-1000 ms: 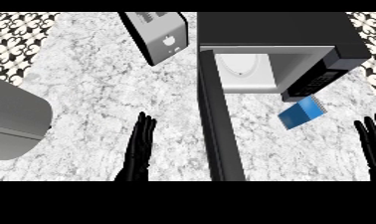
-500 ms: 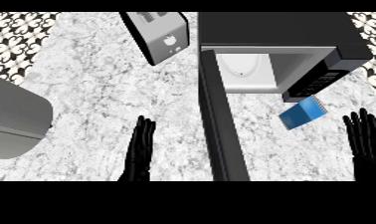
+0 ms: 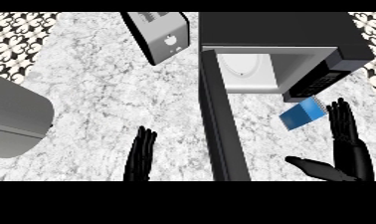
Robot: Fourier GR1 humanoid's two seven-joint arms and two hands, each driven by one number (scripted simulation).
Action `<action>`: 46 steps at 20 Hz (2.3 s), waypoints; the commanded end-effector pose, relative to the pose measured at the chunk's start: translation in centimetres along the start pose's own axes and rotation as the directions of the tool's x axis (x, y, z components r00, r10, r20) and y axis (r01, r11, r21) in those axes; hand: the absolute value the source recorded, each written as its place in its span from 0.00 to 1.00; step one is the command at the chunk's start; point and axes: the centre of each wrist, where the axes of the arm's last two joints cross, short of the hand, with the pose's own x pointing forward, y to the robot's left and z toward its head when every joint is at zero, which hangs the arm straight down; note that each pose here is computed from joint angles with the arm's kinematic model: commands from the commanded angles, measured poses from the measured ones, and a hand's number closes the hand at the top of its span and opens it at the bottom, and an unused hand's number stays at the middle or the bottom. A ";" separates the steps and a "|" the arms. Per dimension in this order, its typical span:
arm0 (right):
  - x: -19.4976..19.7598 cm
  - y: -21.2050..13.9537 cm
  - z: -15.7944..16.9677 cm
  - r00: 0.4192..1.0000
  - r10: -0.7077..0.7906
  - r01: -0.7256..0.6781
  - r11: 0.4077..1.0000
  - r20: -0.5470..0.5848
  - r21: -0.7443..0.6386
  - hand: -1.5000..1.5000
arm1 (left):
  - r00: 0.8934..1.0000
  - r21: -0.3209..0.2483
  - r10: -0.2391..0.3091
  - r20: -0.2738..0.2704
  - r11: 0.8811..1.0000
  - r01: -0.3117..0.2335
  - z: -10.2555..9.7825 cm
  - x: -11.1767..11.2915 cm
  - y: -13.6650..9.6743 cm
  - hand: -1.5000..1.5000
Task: Pick up the milk, place it into the microwave and close the microwave
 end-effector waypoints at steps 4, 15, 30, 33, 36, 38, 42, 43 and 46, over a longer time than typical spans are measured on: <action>-2.9 -0.6 -4.3 0.998 0.060 -0.060 0.997 -0.011 -0.052 0.00 | 0.999 -0.019 0.009 -0.033 1.000 -0.010 2.9 -0.5 1.6 0.00; -8.0 -1.5 -2.9 0.995 0.095 -0.092 0.991 0.018 -0.094 1.00 | 0.999 0.006 0.009 -0.032 1.000 -0.009 2.4 0.9 6.8 0.00; -9.4 -1.2 -3.3 0.952 0.306 -0.307 0.950 0.025 0.051 1.00 | 0.999 -0.005 0.026 -0.021 1.000 -0.027 3.1 0.9 8.5 0.00; -9.0 -2.0 -4.3 0.967 0.253 -0.253 0.963 0.017 0.095 1.00 | 0.999 -0.006 0.018 -0.032 1.000 -0.018 4.6 1.0 8.1 0.00; -9.5 1.1 -4.0 0.986 0.147 -0.155 0.983 0.082 0.094 1.00 | 0.999 -0.010 0.022 -0.034 1.000 -0.023 5.3 1.2 9.2 0.00; -9.9 3.4 -2.9 0.994 0.059 -0.071 0.989 0.094 0.127 1.00 | 1.000 0.016 0.006 -0.022 1.000 -0.005 3.2 1.1 8.3 0.00; -9.5 3.2 -4.2 0.995 0.018 -0.032 0.988 0.094 0.152 1.00 | 0.999 0.006 0.008 -0.033 1.000 -0.008 4.1 1.0 11.2 0.00; -9.5 5.4 -4.2 0.994 -0.005 -0.012 0.988 0.109 0.153 1.00 | 0.998 0.006 0.031 -0.050 1.000 -0.030 4.9 1.0 9.8 0.00; -9.2 6.2 -4.5 0.992 -0.038 0.015 0.982 0.120 0.189 1.00 | 0.999 -0.001 0.007 -0.045 1.000 -0.007 5.2 0.5 10.6 0.00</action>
